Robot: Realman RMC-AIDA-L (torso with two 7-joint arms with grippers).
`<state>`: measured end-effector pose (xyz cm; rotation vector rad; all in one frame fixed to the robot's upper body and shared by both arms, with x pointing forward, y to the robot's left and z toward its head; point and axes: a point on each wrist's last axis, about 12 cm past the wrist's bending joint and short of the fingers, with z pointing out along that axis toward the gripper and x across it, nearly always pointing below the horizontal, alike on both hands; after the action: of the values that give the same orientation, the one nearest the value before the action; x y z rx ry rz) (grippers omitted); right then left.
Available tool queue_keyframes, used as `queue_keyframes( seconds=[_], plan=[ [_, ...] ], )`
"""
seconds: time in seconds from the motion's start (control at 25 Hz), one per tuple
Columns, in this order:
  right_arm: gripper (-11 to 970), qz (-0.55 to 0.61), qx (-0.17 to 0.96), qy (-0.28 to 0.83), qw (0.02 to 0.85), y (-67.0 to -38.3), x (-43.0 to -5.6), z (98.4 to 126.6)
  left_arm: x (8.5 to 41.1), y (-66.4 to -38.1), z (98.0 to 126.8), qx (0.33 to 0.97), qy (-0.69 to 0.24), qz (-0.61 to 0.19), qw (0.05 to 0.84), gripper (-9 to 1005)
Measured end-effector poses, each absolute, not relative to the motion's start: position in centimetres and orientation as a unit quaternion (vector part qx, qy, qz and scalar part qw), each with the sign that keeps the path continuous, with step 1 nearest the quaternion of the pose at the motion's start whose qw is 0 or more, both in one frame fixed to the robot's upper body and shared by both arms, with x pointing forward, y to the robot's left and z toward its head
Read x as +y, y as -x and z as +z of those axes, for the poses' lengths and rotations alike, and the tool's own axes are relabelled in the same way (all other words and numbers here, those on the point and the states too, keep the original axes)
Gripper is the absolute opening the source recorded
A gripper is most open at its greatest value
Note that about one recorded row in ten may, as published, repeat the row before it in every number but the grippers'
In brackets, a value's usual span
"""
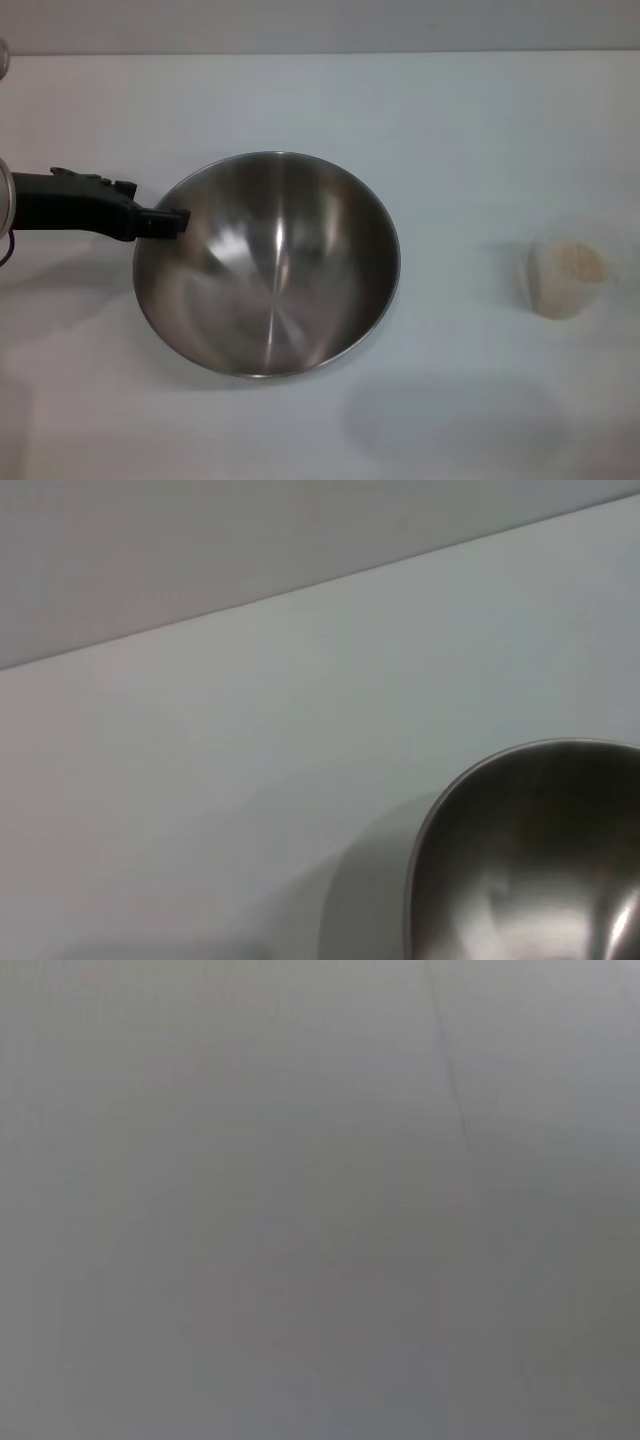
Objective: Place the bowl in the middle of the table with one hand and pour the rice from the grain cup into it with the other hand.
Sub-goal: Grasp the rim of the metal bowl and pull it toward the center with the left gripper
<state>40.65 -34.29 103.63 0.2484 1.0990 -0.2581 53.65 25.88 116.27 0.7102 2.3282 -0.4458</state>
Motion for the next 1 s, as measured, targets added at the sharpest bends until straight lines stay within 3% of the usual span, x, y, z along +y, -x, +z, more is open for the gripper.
queue_keyframes(
  seconds=[1.0],
  plan=[
    [835, -0.127, 0.527, -0.115, 0.832, -40.5, -34.6, 103.4, 25.2, -53.5, 114.3, 0.886, -0.293, -0.163, 0.320, 792]
  ],
)
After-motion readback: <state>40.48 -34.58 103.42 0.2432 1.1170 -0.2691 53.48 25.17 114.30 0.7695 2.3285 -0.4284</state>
